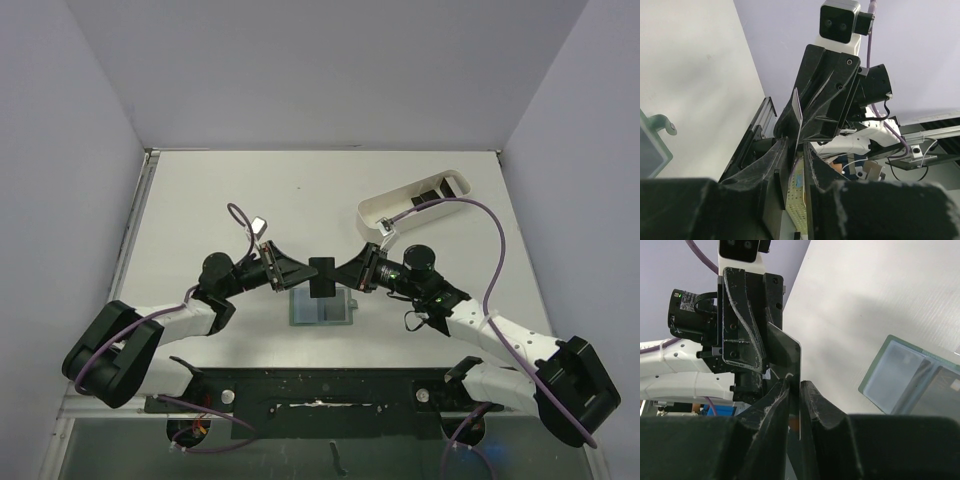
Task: Put the credit cards into the card holder
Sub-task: Pick up the credit card from the storage box.
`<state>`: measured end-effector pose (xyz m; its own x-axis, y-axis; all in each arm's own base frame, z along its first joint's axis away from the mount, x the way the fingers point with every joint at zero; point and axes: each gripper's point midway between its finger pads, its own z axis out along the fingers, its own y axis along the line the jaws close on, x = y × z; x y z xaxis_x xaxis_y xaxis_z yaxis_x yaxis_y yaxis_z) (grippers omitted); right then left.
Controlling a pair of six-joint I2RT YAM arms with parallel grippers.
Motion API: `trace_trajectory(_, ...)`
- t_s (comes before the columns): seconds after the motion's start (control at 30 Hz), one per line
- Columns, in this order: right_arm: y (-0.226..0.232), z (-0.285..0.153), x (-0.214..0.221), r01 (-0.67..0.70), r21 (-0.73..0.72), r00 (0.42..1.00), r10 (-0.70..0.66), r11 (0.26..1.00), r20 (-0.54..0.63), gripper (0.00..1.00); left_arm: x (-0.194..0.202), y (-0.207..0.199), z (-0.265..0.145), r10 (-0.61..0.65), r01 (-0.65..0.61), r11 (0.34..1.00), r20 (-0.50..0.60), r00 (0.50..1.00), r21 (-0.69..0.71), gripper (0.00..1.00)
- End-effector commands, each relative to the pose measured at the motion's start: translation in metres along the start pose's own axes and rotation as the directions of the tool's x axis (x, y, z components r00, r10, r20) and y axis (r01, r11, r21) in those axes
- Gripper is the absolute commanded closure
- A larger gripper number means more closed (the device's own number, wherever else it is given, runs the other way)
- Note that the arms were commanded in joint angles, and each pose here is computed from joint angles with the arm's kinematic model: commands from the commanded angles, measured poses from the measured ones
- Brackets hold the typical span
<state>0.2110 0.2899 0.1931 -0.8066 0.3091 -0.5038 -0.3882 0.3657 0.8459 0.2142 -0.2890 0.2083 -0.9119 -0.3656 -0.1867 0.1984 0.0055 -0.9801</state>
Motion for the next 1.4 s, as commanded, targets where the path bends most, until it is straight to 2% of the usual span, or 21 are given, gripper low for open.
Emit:
trace_trajectory(0.0,0.009,-0.001,-0.006,0.041,-0.028,0.999,-0.040,0.999,0.033,0.88,0.006,-0.051,-0.003,0.110,-0.103,0.977,-0.033,0.993,0.184,0.83)
trace_trajectory(0.17,0.009,-0.004,-0.006,0.031,-0.039,0.999,-0.029,0.999,0.044,0.88,0.007,-0.050,-0.005,0.101,-0.093,0.978,-0.035,0.994,0.187,0.86)
trace_trajectory(0.33,0.006,-0.010,-0.007,0.024,-0.035,0.998,-0.022,0.999,0.052,0.85,0.009,-0.051,-0.007,0.096,-0.088,0.977,-0.032,0.995,0.196,0.93)
trace_trajectory(0.5,0.004,-0.013,-0.007,0.025,-0.029,0.998,-0.024,0.999,0.051,0.85,0.008,-0.054,-0.007,0.101,-0.093,0.974,-0.031,0.994,0.205,0.94)
trace_trajectory(0.73,-0.001,-0.018,-0.011,0.026,-0.019,0.998,-0.025,0.999,0.059,0.88,0.010,-0.051,-0.008,0.098,-0.088,0.976,-0.041,0.994,0.201,0.94)
trace_trajectory(0.9,-0.006,-0.025,-0.016,0.031,0.003,0.997,-0.031,1.000,0.068,0.92,0.010,-0.046,-0.008,0.097,-0.088,0.979,-0.038,0.995,0.186,1.00)
trace_trajectory(1.07,-0.014,-0.040,-0.028,0.042,0.044,0.994,-0.046,0.998,0.097,0.99,0.004,-0.025,-0.011,0.076,-0.073,0.991,-0.017,0.997,0.110,1.00)
trace_trajectory(1.27,-0.029,-0.058,-0.041,0.064,0.157,0.987,-0.086,0.986,0.133,1.00,-0.002,0.026,-0.014,0.040,-0.039,0.994,0.004,0.999,-0.099,1.00)
trace_trajectory(1.37,-0.039,-0.059,-0.038,0.062,0.211,0.990,-0.088,0.975,0.111,1.00,-0.005,0.046,-0.015,0.051,-0.049,0.977,0.003,0.999,-0.207,1.00)
